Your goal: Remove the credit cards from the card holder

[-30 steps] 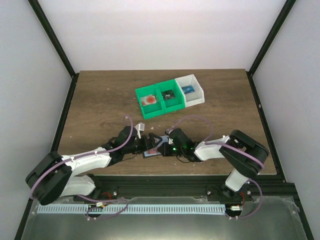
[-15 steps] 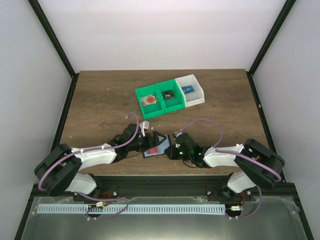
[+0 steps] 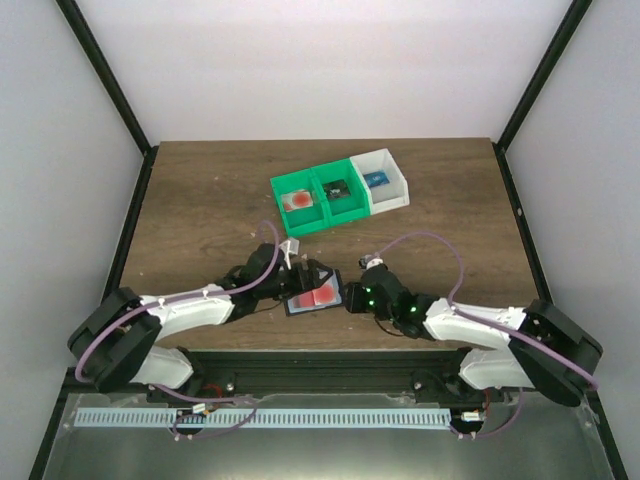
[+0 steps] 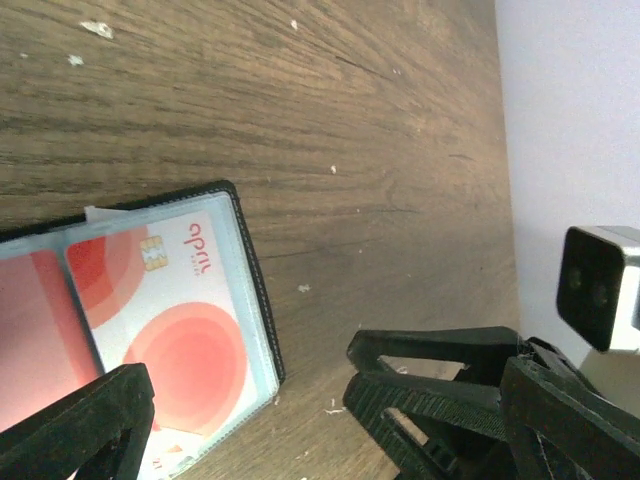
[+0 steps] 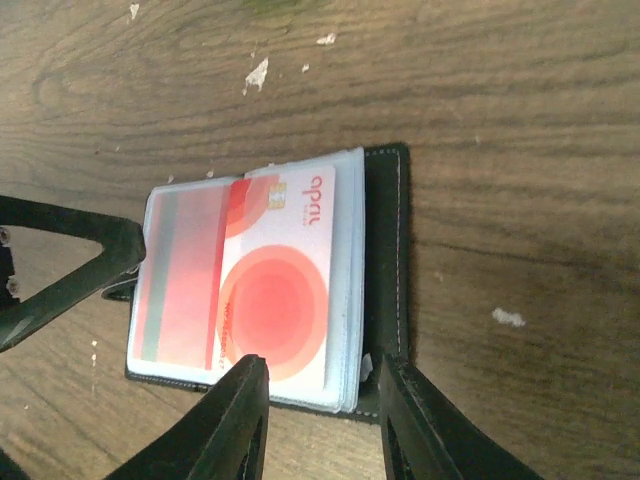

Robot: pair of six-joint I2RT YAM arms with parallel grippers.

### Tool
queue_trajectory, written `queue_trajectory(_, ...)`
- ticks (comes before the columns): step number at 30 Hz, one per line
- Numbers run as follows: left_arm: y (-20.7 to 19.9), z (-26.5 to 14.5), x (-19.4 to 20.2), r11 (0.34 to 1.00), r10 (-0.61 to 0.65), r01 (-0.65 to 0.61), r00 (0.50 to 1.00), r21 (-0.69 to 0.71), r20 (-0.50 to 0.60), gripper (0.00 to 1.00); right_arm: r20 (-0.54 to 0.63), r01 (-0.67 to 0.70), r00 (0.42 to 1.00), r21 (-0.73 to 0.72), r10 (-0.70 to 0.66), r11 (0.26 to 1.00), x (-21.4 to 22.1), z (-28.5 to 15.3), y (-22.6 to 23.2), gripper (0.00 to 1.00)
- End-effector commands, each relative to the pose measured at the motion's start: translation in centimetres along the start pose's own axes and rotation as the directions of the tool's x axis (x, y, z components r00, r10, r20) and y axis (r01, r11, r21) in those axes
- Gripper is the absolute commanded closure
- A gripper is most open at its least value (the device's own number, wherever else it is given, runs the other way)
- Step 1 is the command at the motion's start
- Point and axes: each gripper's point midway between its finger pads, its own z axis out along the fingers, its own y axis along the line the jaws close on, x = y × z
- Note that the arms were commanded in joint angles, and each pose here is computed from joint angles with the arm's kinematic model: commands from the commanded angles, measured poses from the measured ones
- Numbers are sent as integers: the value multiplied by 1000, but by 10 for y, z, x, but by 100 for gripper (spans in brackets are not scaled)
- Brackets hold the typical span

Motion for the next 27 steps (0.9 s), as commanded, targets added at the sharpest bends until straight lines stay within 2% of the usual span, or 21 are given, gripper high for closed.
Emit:
queue_trajectory(1, 11, -7, -5, 998, 13, -10, 999, -55, 44, 4, 37, 95, 995, 69, -97, 993, -21, -1, 4, 67)
queue_trajectory(6, 24, -4, -8, 995, -30, 34, 998, -90, 46, 5, 11, 112, 994, 67, -113, 991, -25, 9, 7, 68)
queue_trajectory(10, 29, -6, -8, 995, -86, 88, 995, -46, 40, 13, -34, 112, 993, 36, -111, 993, -21, 19, 8, 69)
queue_trajectory(13, 31, -8, -10, 995, -89, 90, 995, -32, 46, 22, -58, 112, 992, 10, -111, 994, -17, 25, 10, 70)
queue_trajectory(16, 35, -6, -10, 996, -74, 76, 996, -45, 43, 39, -89, 108, 990, -11, -108, 994, -10, 31, 11, 70)
queue_trajectory(19, 43, -4, -8, 995, -78, 80, 996, -56, 38, 50, -113, 109, 988, 8, -107, 994, -4, 38, 4, 71)
queue_trajectory(27, 60, 8, 2, 992, -83, 82, 996, -93, -8, 52, -168, 88, 983, 63, -76, 994, 16, 47, -16, 78)
